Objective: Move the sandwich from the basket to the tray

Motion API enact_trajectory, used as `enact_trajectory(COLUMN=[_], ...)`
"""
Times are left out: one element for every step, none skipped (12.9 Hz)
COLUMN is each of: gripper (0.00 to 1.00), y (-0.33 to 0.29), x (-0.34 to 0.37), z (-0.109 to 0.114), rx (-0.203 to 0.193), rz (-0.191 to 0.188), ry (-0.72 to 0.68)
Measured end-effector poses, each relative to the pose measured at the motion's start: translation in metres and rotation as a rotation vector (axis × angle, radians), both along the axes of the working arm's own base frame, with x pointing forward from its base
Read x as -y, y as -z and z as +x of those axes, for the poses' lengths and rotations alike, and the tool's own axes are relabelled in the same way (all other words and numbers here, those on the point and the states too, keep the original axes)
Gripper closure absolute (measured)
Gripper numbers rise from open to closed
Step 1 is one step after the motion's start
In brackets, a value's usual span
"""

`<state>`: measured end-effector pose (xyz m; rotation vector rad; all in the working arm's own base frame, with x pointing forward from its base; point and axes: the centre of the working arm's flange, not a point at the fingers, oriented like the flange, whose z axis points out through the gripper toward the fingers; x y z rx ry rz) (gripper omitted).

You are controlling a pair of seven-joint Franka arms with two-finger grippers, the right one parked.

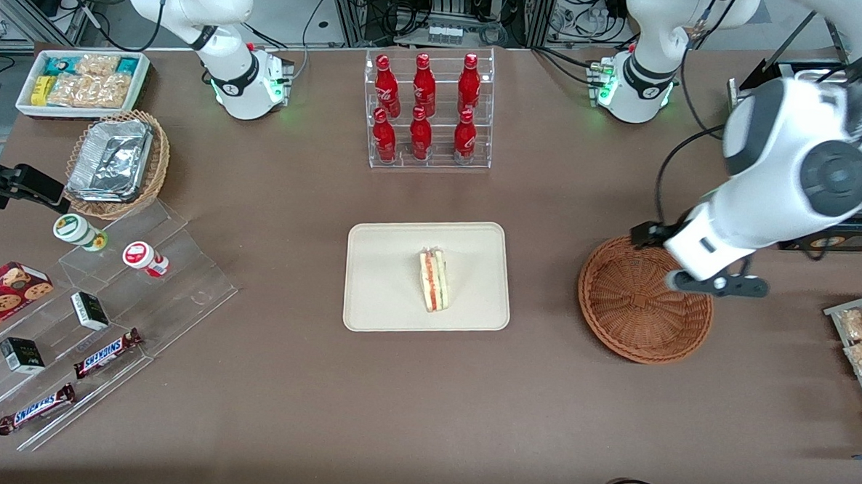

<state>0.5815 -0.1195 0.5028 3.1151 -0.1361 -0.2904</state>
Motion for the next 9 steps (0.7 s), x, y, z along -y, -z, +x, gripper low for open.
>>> enact_trajectory(gripper=[0.00,0.00,0.00,0.00,0.00,0.00,0.00,0.00,0.00], y=[-0.010,-0.022,-0.033,-0.045,-0.056,-0.066,-0.071,-0.075,-0.076], x=[-0.011,-0.020,-0.026,-0.028,-0.029,-0.030,-0.030,-0.031,-0.032], z=[-0.004,-0.009,-0.014,-0.020,-0.025,-0.029,-0.032,-0.034,-0.035], rx=[-0.002,0.002,0.010,0.023,0.039,0.055,0.065,0.072,0.076], rz=[-0.003,-0.004,-0.005,-0.006,-0.006,-0.007,-0.004,0.003,0.012], ry=[0.005,0.006,0.003,0.002,0.002,0.002,0.002,0.004,0.005])
